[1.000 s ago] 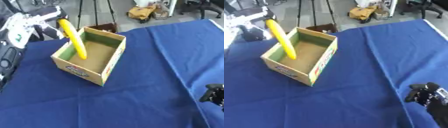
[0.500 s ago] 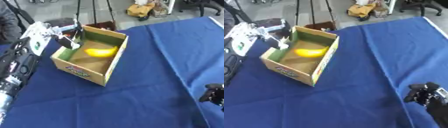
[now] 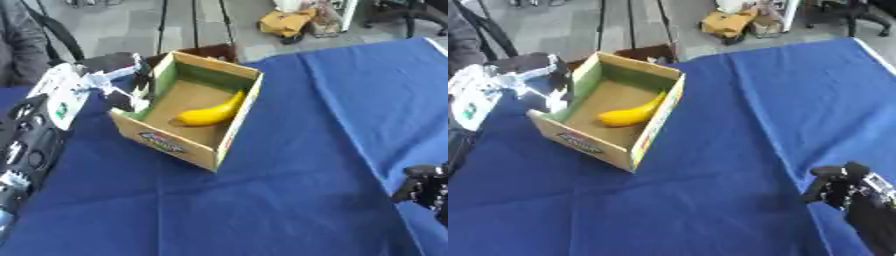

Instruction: Pick up objects on the table and place them in the box.

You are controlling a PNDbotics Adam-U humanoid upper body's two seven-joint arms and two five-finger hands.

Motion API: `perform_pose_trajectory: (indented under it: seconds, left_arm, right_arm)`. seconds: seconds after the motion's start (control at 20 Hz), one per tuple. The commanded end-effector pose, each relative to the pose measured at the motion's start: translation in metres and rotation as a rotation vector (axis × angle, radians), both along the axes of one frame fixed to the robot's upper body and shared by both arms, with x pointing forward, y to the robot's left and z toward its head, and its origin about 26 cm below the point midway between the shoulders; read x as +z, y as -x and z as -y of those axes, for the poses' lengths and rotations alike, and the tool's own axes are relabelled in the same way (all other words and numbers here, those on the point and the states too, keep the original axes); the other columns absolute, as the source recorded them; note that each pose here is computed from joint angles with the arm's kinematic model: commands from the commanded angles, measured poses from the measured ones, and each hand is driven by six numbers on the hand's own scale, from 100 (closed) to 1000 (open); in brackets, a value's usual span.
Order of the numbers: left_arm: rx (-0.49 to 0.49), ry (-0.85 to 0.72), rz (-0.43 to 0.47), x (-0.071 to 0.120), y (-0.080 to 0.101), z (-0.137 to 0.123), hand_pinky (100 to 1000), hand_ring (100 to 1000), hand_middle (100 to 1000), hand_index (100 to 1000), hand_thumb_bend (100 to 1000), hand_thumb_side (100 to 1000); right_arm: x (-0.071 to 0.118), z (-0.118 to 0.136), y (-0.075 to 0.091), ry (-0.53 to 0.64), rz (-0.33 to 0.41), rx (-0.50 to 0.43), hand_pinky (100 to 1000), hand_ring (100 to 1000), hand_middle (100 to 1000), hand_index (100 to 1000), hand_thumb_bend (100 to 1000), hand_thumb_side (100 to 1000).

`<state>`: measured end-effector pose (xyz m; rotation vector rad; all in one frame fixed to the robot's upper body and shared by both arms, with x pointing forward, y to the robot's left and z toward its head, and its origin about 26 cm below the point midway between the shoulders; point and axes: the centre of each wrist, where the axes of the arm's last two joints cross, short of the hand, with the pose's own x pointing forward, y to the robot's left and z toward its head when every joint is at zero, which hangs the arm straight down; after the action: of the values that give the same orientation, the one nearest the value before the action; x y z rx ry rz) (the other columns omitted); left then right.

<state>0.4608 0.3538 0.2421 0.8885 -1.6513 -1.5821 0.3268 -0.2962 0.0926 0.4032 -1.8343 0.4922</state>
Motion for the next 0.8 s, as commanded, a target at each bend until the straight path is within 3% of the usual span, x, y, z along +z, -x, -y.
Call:
perform_pose_trajectory:
  seconds: [0.05, 0.3, 0.45, 0.6, 0.65, 0.7, 0.75, 0.8]
  left_arm:
    - [0.006, 0.057, 0.136, 0.027, 0.018, -0.023, 542, 402, 407, 565, 100, 278]
    - [-0.005, 0.206, 0.221, 0.008, 0.04, -0.031, 547, 406, 408, 561, 100, 487]
    - [-0.003, 0.329, 0.249, -0.013, 0.051, -0.025, 545, 412, 412, 565, 100, 564]
    - [0.007, 0.455, 0.262, -0.035, 0.061, -0.014, 545, 424, 420, 572, 100, 710]
    - [0.011, 0.489, 0.264, -0.041, 0.065, -0.011, 545, 424, 420, 572, 100, 710]
    - [0.015, 0.52, 0.265, -0.047, 0.07, -0.008, 547, 434, 429, 580, 100, 785]
    - [0.021, 0.553, 0.266, -0.053, 0.075, -0.006, 547, 437, 432, 582, 100, 793]
    - [0.027, 0.587, 0.266, -0.059, 0.079, -0.002, 552, 453, 446, 593, 132, 847]
  right_arm:
    - [0.005, 0.005, 0.0, -0.007, 0.017, -0.017, 639, 590, 532, 742, 100, 937]
    - [0.005, 0.008, 0.002, -0.023, 0.016, -0.037, 639, 590, 532, 742, 100, 933]
    - [0.005, 0.008, 0.002, -0.033, 0.018, -0.044, 639, 590, 532, 742, 100, 932]
    - [0.005, 0.009, 0.003, -0.04, 0.018, -0.053, 639, 589, 532, 742, 100, 931]
    - [0.005, 0.009, 0.004, -0.042, 0.018, -0.055, 639, 589, 532, 742, 100, 931]
    - [0.005, 0.009, 0.004, -0.043, 0.02, -0.056, 639, 589, 532, 742, 100, 927]
    - [0.005, 0.01, 0.004, -0.044, 0.022, -0.058, 639, 589, 532, 742, 100, 927]
    - [0.006, 0.011, 0.004, -0.047, 0.024, -0.062, 639, 589, 532, 742, 100, 925]
